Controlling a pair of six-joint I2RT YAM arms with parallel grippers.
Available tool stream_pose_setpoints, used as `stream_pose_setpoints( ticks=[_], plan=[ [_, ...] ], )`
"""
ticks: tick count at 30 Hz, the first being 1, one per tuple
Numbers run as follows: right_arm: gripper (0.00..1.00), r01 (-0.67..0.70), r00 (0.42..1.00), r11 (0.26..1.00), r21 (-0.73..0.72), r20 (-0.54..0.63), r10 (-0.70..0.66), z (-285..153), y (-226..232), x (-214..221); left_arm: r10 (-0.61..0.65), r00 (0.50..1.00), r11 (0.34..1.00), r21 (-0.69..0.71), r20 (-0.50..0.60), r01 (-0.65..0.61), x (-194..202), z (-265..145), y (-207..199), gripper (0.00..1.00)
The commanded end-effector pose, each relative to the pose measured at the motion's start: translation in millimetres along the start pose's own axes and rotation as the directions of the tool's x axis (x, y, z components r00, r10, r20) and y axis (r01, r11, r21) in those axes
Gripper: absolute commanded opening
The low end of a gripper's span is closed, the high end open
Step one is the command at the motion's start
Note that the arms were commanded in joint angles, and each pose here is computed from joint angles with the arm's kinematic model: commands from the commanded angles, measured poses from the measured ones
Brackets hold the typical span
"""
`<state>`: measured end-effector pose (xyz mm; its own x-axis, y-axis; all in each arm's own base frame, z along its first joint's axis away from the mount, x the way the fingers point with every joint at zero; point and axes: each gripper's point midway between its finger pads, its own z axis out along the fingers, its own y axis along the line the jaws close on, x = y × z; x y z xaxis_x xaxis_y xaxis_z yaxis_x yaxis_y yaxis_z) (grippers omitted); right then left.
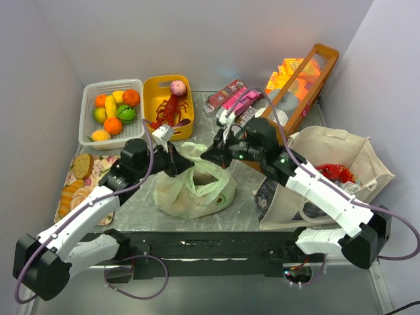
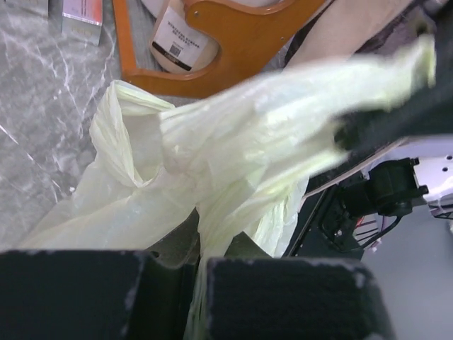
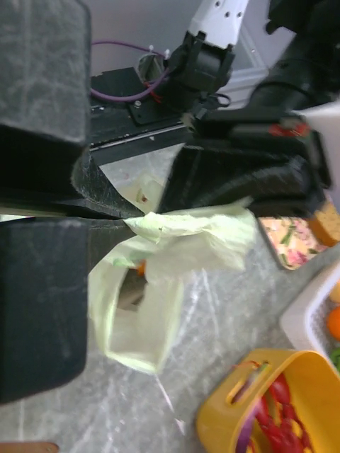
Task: Place the mixed food into the grocery bags and tie them
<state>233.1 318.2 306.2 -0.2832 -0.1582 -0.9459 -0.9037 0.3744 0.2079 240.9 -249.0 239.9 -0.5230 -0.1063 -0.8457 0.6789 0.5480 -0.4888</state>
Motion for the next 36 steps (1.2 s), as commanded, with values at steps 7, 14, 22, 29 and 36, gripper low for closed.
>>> stream_pose_setpoints(
  ticks=[7,14,22,29,36],
  plan=[
    [0.00,-0.128,0.991,0.991,0.041,-0.044,0.130,20.6,20.9,58.7,-0.124,0.991,0.992,-0.033,0.040,0.125,-13.8,7.3,10.3,0.01],
    [0.00,-0.178,0.976,0.980,0.088,-0.114,0.187,42.7,13.1,93.9,-0.107,0.994,0.994,-0.020,0.004,0.108,-6.0,5.5,8.8,0.08],
    [0.00,-0.222,0.963,0.971,0.090,-0.136,0.232,54.2,10.6,107.9,-0.130,0.988,0.988,-0.090,-0.088,0.122,10.9,1.1,23.2,0.44],
    [0.00,-0.233,0.960,0.968,0.098,-0.134,0.244,57.2,9.0,114.7,-0.109,0.988,0.992,-0.071,-0.106,0.101,13.1,-7.7,19.4,0.57],
    [0.00,-0.250,0.957,0.954,0.165,-0.108,0.269,53.5,-1.0,112.5,-0.073,0.988,0.992,-0.110,-0.135,0.058,13.0,-21.4,24.8,0.63]
  ],
)
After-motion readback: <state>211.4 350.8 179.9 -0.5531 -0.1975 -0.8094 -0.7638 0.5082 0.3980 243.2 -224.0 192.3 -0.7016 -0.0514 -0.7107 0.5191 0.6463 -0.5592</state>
